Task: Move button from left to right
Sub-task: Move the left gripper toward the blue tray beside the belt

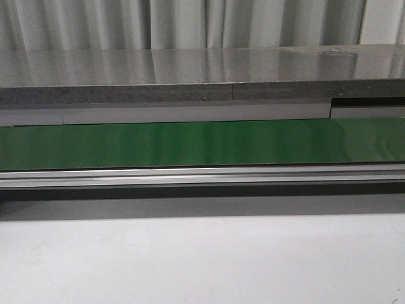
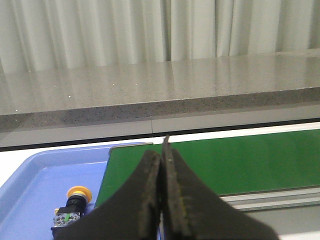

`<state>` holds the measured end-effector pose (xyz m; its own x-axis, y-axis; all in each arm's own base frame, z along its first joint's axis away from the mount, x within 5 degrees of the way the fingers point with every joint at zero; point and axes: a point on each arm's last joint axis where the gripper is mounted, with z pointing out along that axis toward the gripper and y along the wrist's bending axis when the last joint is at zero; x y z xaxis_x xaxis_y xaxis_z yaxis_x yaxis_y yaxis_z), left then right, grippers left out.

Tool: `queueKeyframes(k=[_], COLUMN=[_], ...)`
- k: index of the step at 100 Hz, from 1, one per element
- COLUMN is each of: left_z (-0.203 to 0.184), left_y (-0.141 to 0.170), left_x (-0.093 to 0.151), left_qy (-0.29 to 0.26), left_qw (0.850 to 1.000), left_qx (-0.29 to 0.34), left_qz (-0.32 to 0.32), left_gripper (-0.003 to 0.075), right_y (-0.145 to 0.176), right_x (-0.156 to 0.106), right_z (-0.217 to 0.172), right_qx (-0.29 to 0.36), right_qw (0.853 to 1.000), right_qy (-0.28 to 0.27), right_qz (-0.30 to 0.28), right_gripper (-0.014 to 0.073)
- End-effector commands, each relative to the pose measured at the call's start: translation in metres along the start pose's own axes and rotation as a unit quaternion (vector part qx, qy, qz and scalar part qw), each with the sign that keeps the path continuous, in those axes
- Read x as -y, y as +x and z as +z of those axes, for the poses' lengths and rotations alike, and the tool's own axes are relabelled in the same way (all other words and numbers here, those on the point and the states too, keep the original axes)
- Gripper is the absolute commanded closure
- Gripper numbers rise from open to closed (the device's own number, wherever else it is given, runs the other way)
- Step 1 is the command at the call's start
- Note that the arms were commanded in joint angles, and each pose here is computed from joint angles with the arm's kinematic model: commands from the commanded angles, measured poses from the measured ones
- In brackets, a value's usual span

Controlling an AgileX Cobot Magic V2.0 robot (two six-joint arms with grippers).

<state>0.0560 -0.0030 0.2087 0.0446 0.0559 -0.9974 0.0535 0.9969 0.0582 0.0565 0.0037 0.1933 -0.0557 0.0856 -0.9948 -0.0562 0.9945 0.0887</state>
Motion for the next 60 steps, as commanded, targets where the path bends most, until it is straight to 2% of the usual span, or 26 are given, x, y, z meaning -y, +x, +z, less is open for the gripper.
queueKeyframes(k=[1,35,60], left_z=[-0.003,-0.003,0.012], left_y=[-0.006,-0.047,-0.091], left_x=[0.001,-0.001,-0.003], left_qy=[0.004,0.010,0.013], left_qw=[0.999,0.998,0.995], left_qx=[0.049,-0.008,-0.085], left_qz=[-0.007,-0.059,-0.054], left_gripper=[0.0740,0.0740,0.0740], right_y=[-0.014,-0.014,-0.014], right_x=[-0.001,-0.001,-0.001], right_z=[-0.003,-0.003,-0.003], right_qx=[0.058,0.058,0.058], right_qw=[0.998,0.998,0.998], right_qy=[-0.003,-0.003,-0.003], right_qz=[-0.004,-0.004,-0.004], right_gripper=[0.0663,0.0663,0.0663])
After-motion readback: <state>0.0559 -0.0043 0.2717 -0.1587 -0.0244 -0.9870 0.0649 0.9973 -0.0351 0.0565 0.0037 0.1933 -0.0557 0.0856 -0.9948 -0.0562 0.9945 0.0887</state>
